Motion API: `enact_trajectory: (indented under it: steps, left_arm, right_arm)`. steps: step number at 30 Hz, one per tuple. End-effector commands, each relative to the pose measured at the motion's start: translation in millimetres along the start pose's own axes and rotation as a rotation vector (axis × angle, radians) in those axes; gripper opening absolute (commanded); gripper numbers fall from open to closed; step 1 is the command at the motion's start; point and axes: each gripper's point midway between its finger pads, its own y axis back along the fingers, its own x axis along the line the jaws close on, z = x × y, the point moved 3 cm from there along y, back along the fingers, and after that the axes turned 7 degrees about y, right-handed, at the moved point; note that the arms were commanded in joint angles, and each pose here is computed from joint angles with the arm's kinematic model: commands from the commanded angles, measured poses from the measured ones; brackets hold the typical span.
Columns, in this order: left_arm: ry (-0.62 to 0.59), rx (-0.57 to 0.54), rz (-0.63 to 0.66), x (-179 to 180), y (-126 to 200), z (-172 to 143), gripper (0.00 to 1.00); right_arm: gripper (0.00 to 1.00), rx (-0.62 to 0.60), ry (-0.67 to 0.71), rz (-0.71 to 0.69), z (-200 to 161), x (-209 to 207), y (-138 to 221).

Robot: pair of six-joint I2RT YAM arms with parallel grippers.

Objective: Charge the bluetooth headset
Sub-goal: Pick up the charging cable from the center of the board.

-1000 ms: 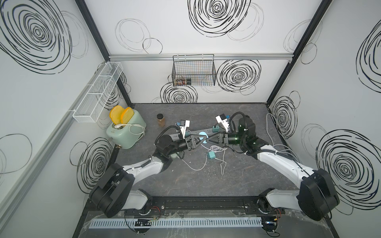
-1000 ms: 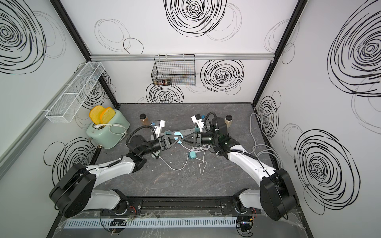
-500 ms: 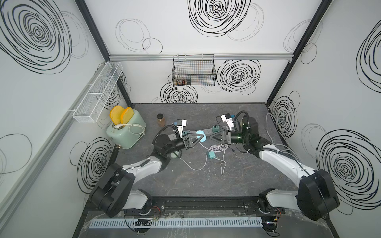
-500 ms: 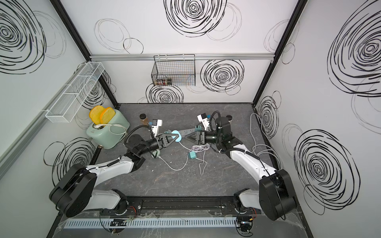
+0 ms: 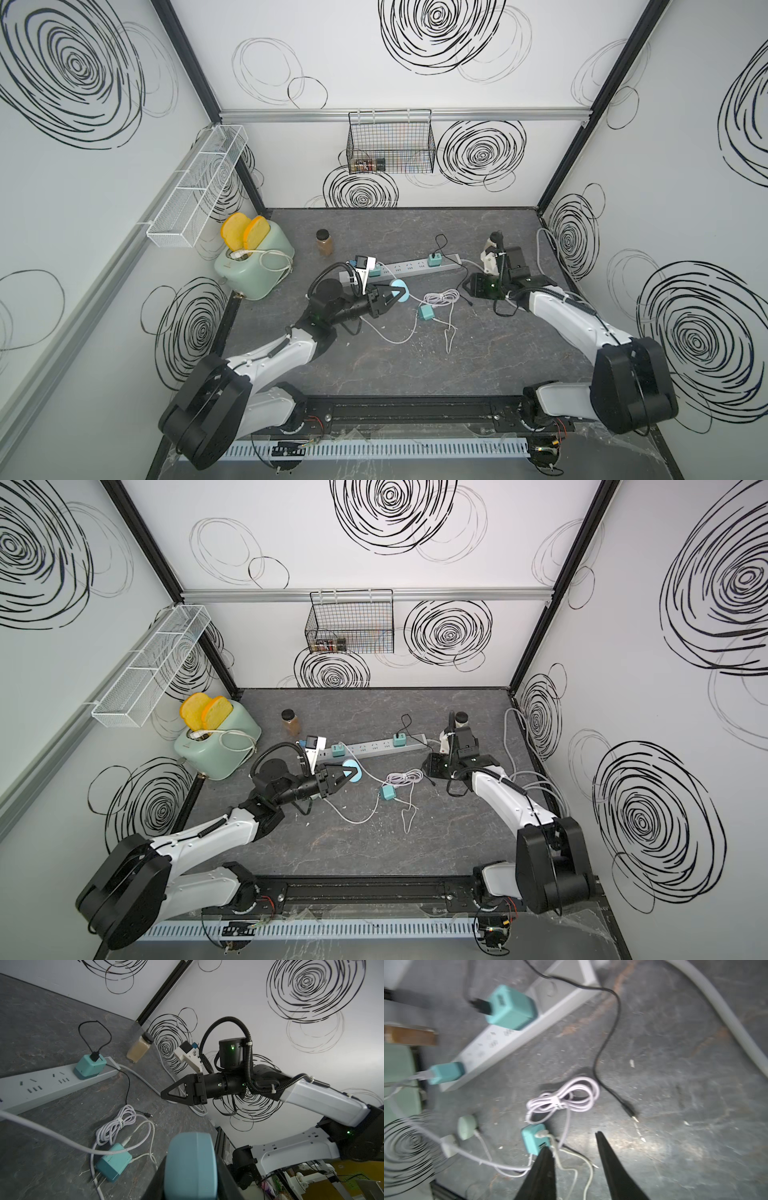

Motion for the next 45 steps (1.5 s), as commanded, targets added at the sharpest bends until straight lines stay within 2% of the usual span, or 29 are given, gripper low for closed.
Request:
enact_trajectory:
  steps: [1,7,13,17,31,34,45]
  left_arm:
    - [-0.056,0.003,0.035,0.9,0.2,-9.0,0.19]
    - [-0.066,0.040,0.012,-2.9,-0.9,-25.8,0.20]
    - [-0.066,0.063,0.007,0.1,-2.9,-36.6,0.20]
    - [-0.066,0.074,-0.001,-0.3,-3.5,-40.4,0.20]
    - [-0.079,0.083,-0.003,0.7,-5.1,-42.6,0.20]
    - [-0.079,0.084,-0.002,1.2,-5.6,-42.6,0.20]
    - [-0.077,0.089,0.002,3.4,-6.4,-44.0,0.20]
  right_arm:
    - [0.34,0.139,0.056,-0.160,-15.8,-25.3,-11.2]
    - [0.32,0.198,0.130,-0.228,-16.8,-28.2,-27.7]
    - [0.26,0.239,0.284,-0.295,-14.5,-26.9,-37.9]
    - [0.24,0.270,0.339,-0.278,-14.8,-23.1,-39.6]
    - [0.27,0.331,0.388,-0.274,-20.7,-26.2,-53.3]
    - [0.22,0.328,0.385,-0.270,-19.5,-25.6,-54.5]
    - [0.23,0.363,0.374,-0.268,-28.3,-27.6,-58.0]
